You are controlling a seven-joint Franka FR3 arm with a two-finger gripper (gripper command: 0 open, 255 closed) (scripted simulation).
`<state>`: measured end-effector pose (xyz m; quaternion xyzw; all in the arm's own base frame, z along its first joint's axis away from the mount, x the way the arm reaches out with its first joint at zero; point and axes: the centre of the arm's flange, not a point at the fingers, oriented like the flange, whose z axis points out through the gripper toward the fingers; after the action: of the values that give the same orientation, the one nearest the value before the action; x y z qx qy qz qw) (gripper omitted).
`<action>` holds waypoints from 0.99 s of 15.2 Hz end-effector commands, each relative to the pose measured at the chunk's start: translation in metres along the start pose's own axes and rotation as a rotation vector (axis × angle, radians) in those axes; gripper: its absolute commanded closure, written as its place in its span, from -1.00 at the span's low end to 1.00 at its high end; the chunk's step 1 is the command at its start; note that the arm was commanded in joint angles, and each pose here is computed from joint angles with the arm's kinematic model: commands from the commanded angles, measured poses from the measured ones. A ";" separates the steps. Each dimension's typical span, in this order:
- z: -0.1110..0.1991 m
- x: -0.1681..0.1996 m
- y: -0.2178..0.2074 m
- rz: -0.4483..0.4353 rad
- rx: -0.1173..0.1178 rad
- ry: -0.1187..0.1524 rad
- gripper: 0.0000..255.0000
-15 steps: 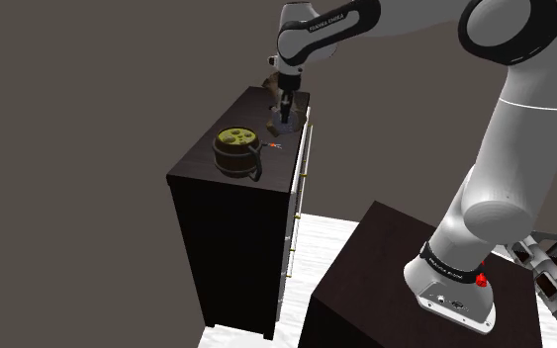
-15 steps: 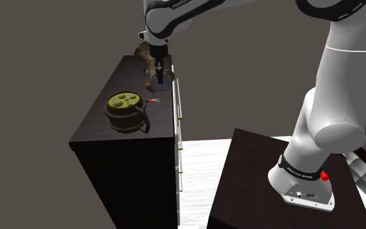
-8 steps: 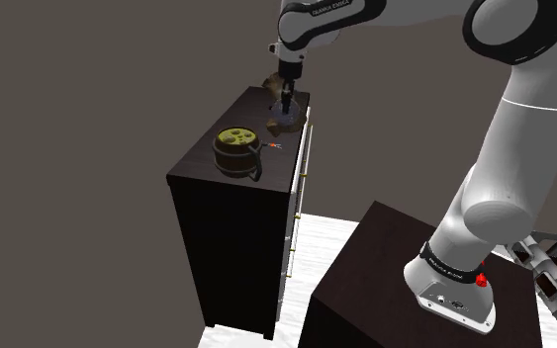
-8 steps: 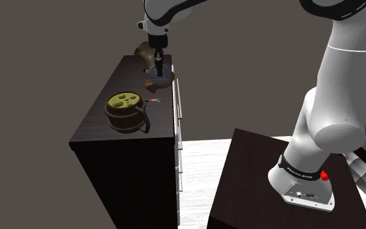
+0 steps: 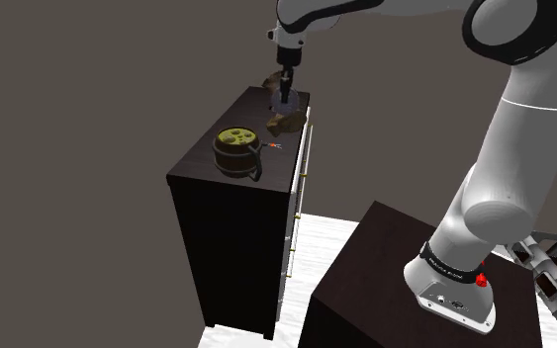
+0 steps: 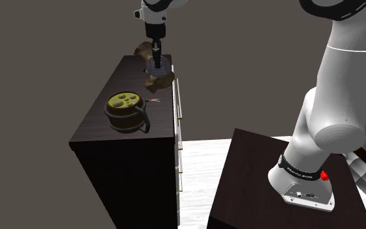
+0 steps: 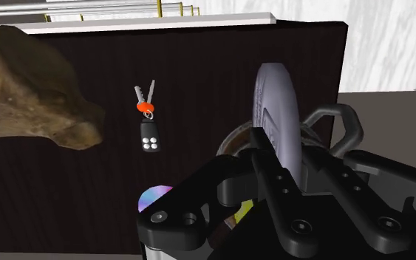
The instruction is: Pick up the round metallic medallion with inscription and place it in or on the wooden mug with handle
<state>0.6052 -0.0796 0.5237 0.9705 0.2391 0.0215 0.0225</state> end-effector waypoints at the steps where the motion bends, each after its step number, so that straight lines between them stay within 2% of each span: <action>1: -0.004 0.018 -0.008 0.000 0.000 0.000 1.00; 11: -0.017 0.140 -0.061 0.000 0.000 0.000 1.00; 15: 0.004 0.140 -0.062 0.000 0.000 0.000 1.00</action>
<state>0.6989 0.0395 0.5256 0.9704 0.2394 0.0209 0.0223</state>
